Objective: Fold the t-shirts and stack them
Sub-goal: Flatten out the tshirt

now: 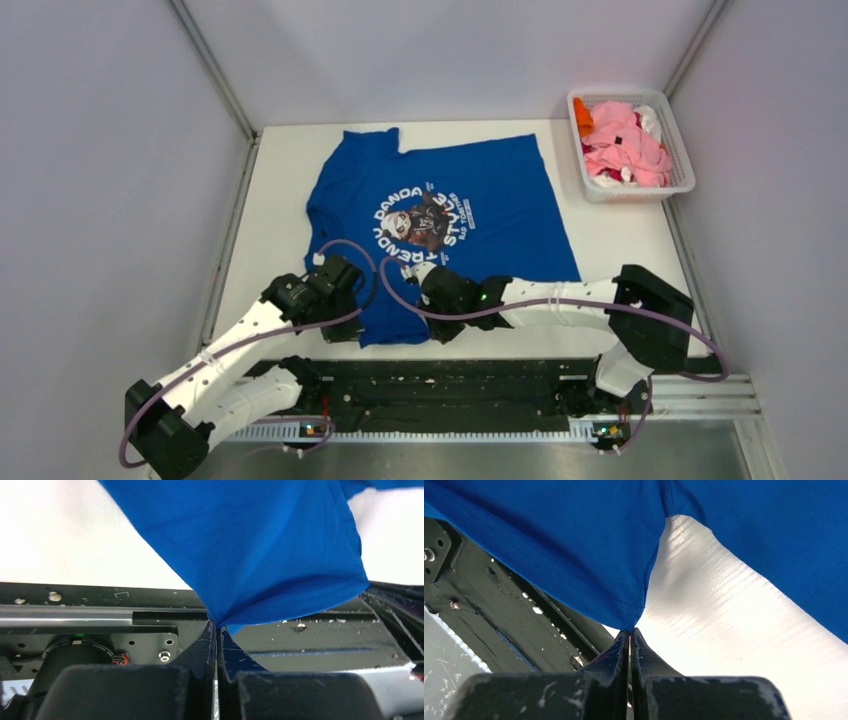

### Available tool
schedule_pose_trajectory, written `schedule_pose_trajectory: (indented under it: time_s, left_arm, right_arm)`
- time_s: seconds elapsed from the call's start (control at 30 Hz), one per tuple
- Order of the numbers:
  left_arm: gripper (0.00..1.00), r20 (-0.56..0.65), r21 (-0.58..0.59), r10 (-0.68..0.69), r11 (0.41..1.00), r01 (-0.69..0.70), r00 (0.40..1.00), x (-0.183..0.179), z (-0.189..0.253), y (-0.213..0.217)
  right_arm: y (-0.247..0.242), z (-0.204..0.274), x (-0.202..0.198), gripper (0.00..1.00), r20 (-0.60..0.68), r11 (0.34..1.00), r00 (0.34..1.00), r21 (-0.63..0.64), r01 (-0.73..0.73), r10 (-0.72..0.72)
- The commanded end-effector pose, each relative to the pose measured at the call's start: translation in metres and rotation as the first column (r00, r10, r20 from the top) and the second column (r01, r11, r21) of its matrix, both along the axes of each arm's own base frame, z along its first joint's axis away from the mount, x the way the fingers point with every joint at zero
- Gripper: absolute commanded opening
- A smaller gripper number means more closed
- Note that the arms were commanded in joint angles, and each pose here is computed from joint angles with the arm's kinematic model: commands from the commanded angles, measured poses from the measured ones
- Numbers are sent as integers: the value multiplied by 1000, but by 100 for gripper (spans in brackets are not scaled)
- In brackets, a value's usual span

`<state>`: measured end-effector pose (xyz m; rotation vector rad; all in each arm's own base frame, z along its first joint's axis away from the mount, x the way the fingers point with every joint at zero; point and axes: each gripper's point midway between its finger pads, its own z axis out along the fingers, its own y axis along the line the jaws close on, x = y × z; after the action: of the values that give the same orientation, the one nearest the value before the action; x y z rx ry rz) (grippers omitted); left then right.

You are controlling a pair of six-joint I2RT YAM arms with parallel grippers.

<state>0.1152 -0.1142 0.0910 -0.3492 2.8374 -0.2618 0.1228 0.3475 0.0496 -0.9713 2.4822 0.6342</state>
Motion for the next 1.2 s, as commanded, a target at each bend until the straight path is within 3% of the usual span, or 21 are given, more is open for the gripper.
schedule_pose_trajectory:
  time_s: [0.0,0.1,0.17,0.2,0.23,0.3,0.37,0.4,0.43,0.47,0.57,0.67,0.77,0.9,1.03,1.17]
  left_arm:
    - [0,-92,-95,-94,992,85,991,-26,-10,-14]
    - [0,-153,-142,-110,986,89,982,-40,-27,-20]
    - [0,-206,-133,-108,988,81,973,-50,-36,-17]
    - [4,-230,-114,-101,991,76,968,-55,-38,-13]
    - [12,-245,-105,-103,991,79,964,-59,-38,-11]
    - [41,-252,-103,-116,990,92,961,-63,-31,-9]
    - [56,-227,-141,-151,983,120,962,-63,-18,-14]
    - [80,-207,-159,-162,979,131,965,-61,-11,-16]
    - [93,-178,-176,-172,974,141,969,-58,-2,-19]
    - [99,-148,-193,-180,970,150,972,-54,6,-22]
    - [99,-26,-203,-174,965,165,984,-33,29,-28]
    - [99,106,-128,-64,989,78,992,6,31,-23]
    - [99,73,-87,-17,996,23,997,15,20,-24]
    - [99,226,63,95,992,-111,969,67,7,-3]
    - [99,227,37,233,968,-247,946,115,-15,14]
    - [99,251,28,306,946,-323,918,160,-23,31]
  right_arm:
    - [3,7,-1,0,8,1000,1000,25,-17,17]
    - [1,2,-8,1,-19,999,1000,43,-25,25]
    - [-2,2,-12,13,-27,998,999,51,-36,37]
    - [-4,3,-15,26,-30,997,998,58,-44,46]
    - [-5,5,-18,38,-31,996,998,71,-53,55]
    - [-9,12,-19,54,-19,994,998,91,-54,56]
    - [-15,21,-15,67,16,995,999,95,-37,36]
    - [-18,27,-10,76,40,995,999,101,-16,12]
    - [-21,33,-6,87,61,994,998,107,5,-12]
    - [-24,40,-1,95,86,993,995,115,32,-42]
    - [-35,58,17,99,141,977,977,161,137,-160]
    - [-51,65,40,99,107,939,948,208,272,-299]
    - [-63,67,58,99,52,903,926,248,351,-374]
    - [-78,60,87,99,71,856,877,269,442,-475]
    - [-108,36,117,99,31,793,805,200,576,-593]
    - [-147,26,153,99,133,702,690,153,695,-712]
